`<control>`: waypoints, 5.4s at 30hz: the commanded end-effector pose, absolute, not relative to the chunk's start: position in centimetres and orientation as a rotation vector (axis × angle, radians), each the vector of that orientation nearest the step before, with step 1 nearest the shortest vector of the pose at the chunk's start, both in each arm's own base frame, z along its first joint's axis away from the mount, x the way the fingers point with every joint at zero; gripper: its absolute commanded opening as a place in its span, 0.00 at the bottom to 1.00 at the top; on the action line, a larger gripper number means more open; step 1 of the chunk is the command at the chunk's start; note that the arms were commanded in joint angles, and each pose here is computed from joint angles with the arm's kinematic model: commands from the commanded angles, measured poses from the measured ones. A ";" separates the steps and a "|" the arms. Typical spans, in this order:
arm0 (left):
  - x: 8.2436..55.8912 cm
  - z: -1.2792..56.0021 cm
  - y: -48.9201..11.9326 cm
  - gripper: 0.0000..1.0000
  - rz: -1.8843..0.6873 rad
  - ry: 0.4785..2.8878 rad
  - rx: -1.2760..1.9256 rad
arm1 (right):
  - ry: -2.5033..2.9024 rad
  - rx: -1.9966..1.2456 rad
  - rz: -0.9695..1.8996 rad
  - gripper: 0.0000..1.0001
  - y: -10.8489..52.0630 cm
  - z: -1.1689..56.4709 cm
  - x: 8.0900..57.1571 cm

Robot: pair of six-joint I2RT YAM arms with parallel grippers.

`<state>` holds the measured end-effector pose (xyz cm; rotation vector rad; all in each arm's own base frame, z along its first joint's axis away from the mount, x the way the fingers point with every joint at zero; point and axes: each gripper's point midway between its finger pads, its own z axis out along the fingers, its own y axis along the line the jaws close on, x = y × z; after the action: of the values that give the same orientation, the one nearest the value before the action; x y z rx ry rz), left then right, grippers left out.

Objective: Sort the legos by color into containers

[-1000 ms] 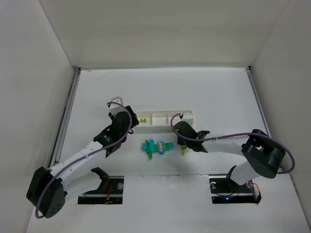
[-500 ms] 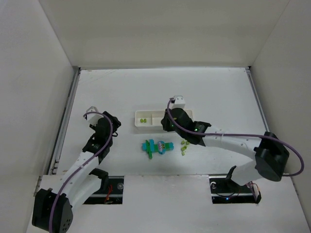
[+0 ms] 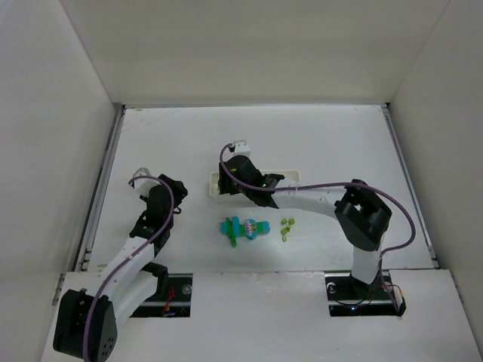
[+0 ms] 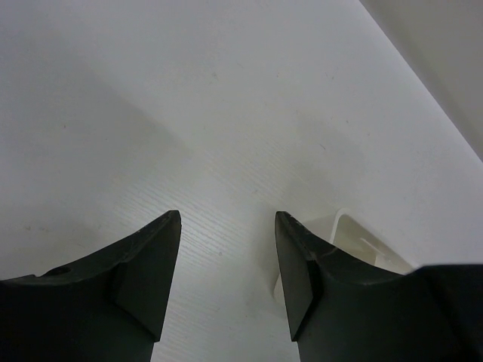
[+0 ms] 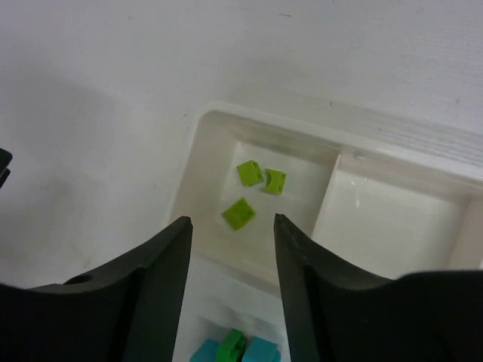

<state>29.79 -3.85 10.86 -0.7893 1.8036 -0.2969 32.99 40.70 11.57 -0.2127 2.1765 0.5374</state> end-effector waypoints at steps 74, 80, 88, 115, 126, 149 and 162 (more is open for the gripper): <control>30.4 12.6 -7.3 0.47 -0.381 1.828 -0.687 | 2.052 -0.115 0.620 0.49 37.9 18.5 32.0; 30.8 13.5 -8.0 0.48 -0.397 1.818 -0.665 | 2.102 -0.001 0.442 0.37 27.6 13.7 27.2; 31.2 12.6 -8.3 0.48 -0.374 1.849 -0.654 | 2.276 0.032 0.282 0.49 21.0 6.2 22.5; 31.5 13.9 -8.3 0.48 -0.372 1.834 -0.638 | 2.177 -0.004 0.319 0.22 24.1 10.4 25.6; 30.4 13.1 -7.9 0.48 -0.383 1.831 -0.656 | 2.036 -0.153 0.649 0.22 38.9 16.2 32.2; 31.0 13.9 -7.5 0.48 -0.368 1.815 -0.655 | 2.200 0.141 0.253 0.23 19.5 9.8 23.7; 31.0 13.9 -7.8 0.48 -0.381 1.816 -0.643 | 2.394 0.153 0.141 0.53 19.4 5.3 21.3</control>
<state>30.31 -7.65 11.85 -0.6502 1.8792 -0.3499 20.87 17.94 4.62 0.1075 2.4028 0.0812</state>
